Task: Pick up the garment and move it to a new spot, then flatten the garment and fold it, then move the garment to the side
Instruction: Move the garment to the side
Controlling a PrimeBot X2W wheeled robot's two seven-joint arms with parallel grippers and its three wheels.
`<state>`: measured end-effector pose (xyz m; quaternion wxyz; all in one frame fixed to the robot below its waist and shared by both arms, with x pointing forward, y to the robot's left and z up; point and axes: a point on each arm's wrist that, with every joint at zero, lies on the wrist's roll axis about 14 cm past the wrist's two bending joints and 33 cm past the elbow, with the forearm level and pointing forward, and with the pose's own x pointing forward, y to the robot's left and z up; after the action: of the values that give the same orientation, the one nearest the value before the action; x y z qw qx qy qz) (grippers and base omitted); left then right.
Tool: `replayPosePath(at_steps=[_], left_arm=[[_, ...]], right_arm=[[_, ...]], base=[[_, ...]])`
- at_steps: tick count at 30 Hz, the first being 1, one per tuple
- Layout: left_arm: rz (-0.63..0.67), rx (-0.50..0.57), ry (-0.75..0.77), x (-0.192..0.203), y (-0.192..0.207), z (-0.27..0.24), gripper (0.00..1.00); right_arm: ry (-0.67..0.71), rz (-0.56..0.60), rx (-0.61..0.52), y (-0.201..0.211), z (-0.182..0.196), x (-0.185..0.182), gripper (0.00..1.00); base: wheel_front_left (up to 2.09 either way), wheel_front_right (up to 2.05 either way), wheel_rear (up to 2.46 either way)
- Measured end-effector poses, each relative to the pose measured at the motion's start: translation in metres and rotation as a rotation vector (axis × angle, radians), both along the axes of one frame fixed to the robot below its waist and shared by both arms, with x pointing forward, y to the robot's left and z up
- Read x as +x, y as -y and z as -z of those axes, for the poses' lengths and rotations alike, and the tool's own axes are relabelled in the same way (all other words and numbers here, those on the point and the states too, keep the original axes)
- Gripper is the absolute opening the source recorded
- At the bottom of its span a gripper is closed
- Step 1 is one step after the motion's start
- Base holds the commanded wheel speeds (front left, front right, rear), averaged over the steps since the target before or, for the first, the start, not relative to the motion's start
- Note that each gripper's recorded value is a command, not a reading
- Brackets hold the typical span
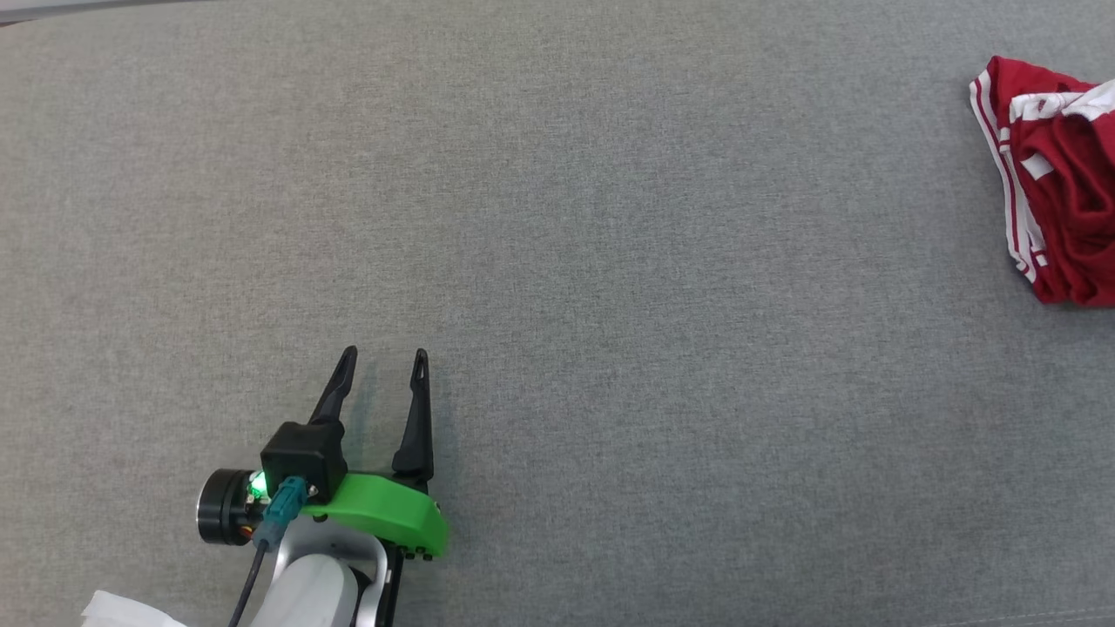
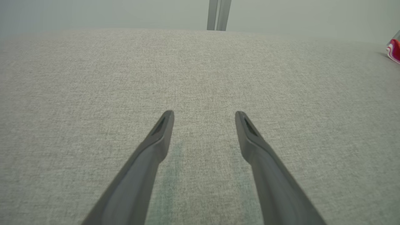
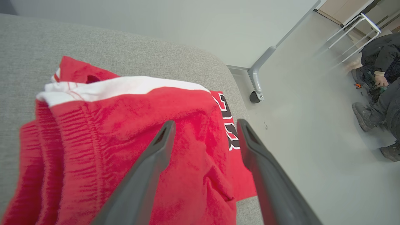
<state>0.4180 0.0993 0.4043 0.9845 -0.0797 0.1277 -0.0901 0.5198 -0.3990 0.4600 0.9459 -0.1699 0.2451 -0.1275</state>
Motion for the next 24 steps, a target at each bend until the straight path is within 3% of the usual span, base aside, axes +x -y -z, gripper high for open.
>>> replayPosePath(at_steps=[10, 24], left_arm=[[0.025, -0.012, 0.017, 0.000, 0.011, -0.008, 1.00], [-0.025, -0.050, 0.109, -0.006, 0.001, -0.045, 1.00]], right_arm=[[0.061, -0.045, 0.033, -0.025, -0.007, -0.002, 1.00], [0.249, -0.242, 0.161, -0.121, -0.044, -0.009, 1.00]], base=[[0.00, 0.00, 0.00], [0.00, 0.00, 0.00]])
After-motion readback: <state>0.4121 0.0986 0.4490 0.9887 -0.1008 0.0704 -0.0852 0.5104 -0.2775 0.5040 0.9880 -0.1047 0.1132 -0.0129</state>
